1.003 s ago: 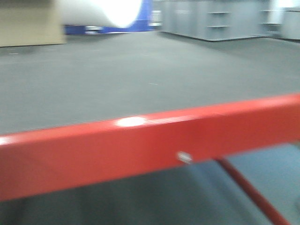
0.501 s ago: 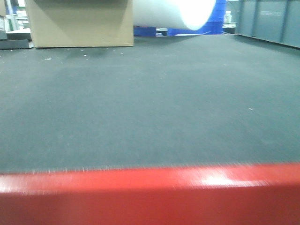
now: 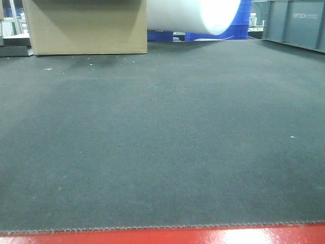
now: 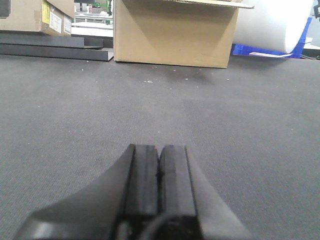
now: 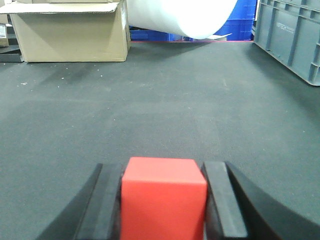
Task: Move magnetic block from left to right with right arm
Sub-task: 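Stop at the second table holding the red cube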
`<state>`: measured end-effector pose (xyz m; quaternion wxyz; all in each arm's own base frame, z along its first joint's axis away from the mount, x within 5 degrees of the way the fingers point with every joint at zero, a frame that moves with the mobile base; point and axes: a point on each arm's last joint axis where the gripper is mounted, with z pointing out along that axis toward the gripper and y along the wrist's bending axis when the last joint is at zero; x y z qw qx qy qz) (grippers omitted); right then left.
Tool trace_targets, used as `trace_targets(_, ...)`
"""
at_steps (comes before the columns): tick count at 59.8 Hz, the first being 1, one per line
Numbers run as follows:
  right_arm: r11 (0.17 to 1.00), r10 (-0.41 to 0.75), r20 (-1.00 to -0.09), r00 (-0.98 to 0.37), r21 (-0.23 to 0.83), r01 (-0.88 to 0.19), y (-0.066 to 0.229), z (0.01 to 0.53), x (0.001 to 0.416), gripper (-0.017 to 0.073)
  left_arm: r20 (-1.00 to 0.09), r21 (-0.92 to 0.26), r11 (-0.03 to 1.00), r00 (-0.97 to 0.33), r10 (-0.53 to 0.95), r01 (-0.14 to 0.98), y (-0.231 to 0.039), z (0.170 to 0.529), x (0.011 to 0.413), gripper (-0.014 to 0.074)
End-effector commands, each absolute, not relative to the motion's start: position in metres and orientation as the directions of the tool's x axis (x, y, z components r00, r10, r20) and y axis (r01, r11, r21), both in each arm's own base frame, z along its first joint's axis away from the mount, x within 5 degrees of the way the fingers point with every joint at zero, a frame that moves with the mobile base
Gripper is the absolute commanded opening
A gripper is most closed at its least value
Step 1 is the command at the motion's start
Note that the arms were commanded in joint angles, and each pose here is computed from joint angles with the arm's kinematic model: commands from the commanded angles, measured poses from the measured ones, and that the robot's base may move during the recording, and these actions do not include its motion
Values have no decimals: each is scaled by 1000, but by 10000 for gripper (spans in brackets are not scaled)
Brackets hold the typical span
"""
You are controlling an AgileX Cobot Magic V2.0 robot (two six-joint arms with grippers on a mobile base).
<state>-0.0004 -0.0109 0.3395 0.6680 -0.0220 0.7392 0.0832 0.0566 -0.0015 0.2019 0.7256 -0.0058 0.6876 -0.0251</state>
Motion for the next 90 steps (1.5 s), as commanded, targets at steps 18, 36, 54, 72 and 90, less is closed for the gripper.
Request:
trace_targets(18,984,82,-997,-9,83,-156,-10,355,-1,101,-988,-47,998,145,-51,31,-1,208,55,-116)
trace_targets(36,984,82,-997,-9,83,-156,-10,355,-1,101,-988,-47,998,145,-51,31,-1,208,55,-116)
trace_targets(54,984,82,-997,-9,83,-156,-10,355,-1,101,-988,-47,998,145,-51,31,-1,208,55,-116)
trace_targets(72,984,82,-997,-9,83,-156,-10,355,-1,101,-988,-47,998,145,-51,31,-1,208,55,-116)
trace_targets(90,984,84,-996,-13,85,-157,-10,354,-1,101,-988,-47,998,145,-51,31,-1,208,55,-115)
